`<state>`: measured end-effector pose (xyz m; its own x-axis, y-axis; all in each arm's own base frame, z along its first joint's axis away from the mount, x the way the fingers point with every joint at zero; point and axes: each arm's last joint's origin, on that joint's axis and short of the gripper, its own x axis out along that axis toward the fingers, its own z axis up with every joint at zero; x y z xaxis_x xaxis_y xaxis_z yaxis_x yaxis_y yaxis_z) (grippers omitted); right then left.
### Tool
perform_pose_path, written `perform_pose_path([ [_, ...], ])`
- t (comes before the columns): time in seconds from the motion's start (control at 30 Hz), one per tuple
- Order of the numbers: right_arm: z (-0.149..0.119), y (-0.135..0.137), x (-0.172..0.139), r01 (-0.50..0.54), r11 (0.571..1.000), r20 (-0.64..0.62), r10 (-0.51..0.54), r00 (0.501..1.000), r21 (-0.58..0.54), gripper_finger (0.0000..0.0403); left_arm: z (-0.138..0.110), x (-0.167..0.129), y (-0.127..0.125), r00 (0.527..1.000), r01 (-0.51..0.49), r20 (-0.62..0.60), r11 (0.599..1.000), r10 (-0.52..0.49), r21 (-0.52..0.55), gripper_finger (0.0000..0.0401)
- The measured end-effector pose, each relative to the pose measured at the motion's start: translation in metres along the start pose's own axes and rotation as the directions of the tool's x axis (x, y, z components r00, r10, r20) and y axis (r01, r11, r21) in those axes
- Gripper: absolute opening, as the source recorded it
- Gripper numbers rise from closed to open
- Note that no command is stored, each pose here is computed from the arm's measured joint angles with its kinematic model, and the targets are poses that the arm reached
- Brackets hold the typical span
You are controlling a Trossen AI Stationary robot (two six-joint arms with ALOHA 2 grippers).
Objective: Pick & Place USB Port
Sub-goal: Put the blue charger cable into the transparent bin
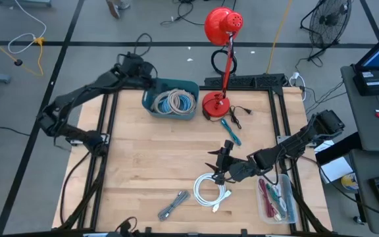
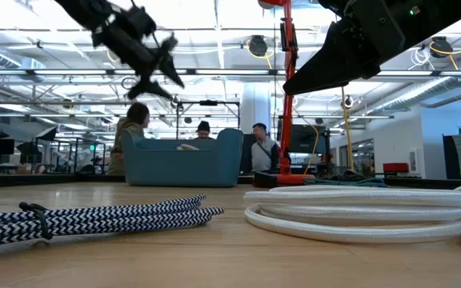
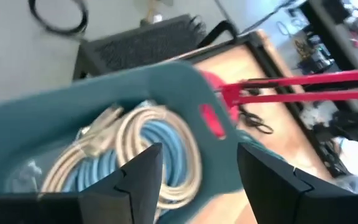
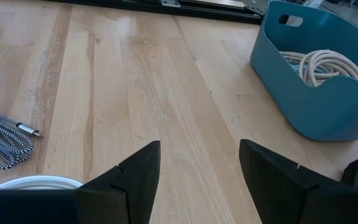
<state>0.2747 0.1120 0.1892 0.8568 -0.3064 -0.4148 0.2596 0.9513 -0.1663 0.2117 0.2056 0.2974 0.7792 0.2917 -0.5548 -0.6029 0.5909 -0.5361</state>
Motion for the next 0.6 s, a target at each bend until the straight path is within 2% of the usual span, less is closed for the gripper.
perform_pose_path([
  [0.13, 0.000, 0.000, 0.000, 0.000, 1.000, -0.001, 0.000, 1.000, -0.001, 0.0210, -0.001, -0.028, -0.033, 0.997, 0.069, 0.012, 0.993, -0.070, 0.095, 0.0207],
  [0.27, -0.001, 0.000, 0.000, 0.002, 1.000, -0.008, -0.002, 1.000, -0.007, 0.0210, -0.023, -0.044, -0.066, 0.987, 0.154, -0.065, 0.967, -0.144, 0.205, 0.0207],
  [0.4, -0.001, 0.000, 0.000, 0.002, 1.000, -0.010, -0.002, 1.000, -0.008, 0.0210, -0.062, -0.049, -0.099, 0.966, 0.218, -0.205, 0.925, -0.158, 0.311, 0.0207],
  [0.6, -0.001, 0.000, 0.000, 0.002, 1.000, -0.010, -0.002, 1.000, -0.002, 0.0210, -0.142, -0.045, -0.142, 0.930, 0.244, -0.351, 0.891, -0.105, 0.382, 0.0207],
])
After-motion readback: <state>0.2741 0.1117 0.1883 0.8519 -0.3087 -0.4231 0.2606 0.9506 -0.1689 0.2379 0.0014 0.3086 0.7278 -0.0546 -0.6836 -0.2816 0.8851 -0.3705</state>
